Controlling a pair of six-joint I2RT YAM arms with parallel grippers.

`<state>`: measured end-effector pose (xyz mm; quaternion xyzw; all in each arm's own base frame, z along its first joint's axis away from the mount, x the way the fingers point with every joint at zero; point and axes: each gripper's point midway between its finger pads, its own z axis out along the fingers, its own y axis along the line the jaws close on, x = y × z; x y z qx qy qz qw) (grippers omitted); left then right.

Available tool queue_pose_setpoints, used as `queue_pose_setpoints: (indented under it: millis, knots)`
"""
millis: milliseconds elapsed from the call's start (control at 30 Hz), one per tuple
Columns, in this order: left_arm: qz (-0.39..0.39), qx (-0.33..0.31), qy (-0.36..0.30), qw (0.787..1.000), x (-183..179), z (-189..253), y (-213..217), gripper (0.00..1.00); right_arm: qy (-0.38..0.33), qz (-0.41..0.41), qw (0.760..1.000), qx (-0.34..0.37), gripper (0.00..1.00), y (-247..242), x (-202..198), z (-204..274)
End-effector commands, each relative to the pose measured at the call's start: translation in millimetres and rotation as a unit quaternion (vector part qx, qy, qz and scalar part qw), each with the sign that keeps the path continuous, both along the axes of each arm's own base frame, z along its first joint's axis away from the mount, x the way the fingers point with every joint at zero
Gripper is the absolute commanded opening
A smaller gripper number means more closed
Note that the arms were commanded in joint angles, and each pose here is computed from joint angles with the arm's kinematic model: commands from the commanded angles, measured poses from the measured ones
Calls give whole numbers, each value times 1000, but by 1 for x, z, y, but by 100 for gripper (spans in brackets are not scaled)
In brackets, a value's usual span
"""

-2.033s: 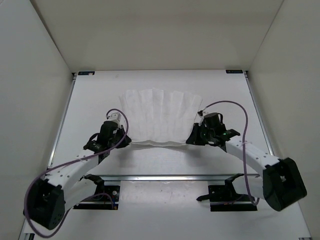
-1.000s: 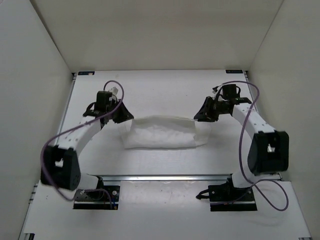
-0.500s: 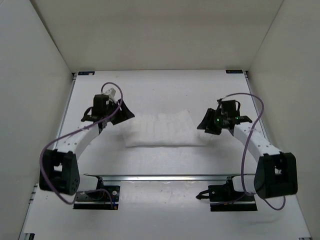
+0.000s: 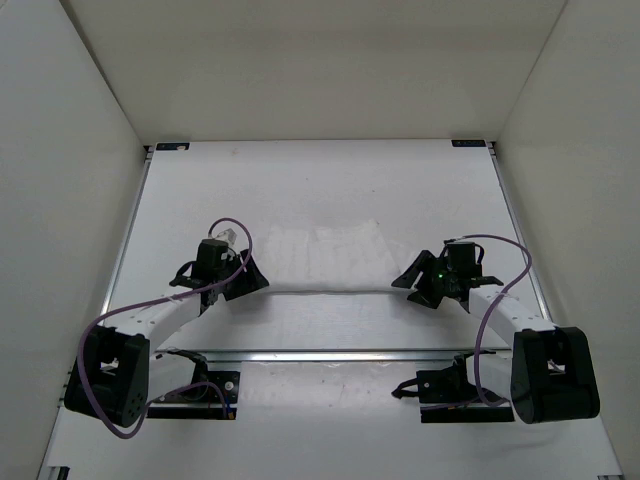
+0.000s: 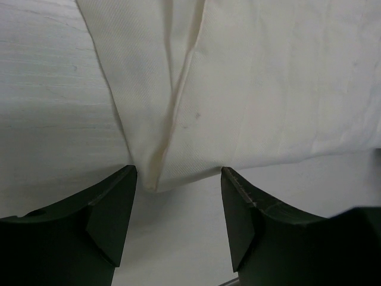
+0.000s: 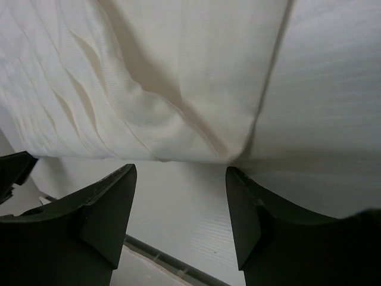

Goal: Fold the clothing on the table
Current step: Fold the skirt

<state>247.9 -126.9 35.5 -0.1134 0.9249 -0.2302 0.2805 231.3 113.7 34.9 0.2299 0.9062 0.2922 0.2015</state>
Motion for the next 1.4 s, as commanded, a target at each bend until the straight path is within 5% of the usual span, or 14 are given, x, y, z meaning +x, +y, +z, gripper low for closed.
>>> queue_pose_setpoints:
  millis: [0,167,233,267,300,333,433,667,933,1200,1367]
  knots:
    - [33,10,-30,999,10,2,10,70,-30,-38,999,21,59,2,22,1]
    - [52,22,-33,998,8,-9,16,69,-47,-73,995,42,54,-2,37,1]
    - [54,23,-36,998,10,-10,17,64,-54,-84,994,43,25,-8,44,2]
    - [54,25,-34,998,10,-13,18,57,-53,-85,994,44,0,-9,44,2]
    - [53,22,-36,998,11,-13,17,51,-60,-91,993,44,0,-13,48,5]
    - [54,21,-41,997,13,-11,17,31,-72,-93,992,35,0,-17,50,8]
    - [51,14,-63,997,20,-5,13,0,-97,-91,991,-2,0,-29,62,27]
    - [12,-27,-107,994,40,14,-25,0,-191,14,978,-78,0,-24,100,92]
    - [2,-53,-98,994,56,-3,-48,0,-296,245,921,-64,0,116,143,178]
    - [6,-70,-107,992,68,-1,-48,0,-250,395,884,-9,0,266,106,136]
    - [-1,-71,-112,991,65,-1,-44,0,-206,437,876,8,0,300,83,99]
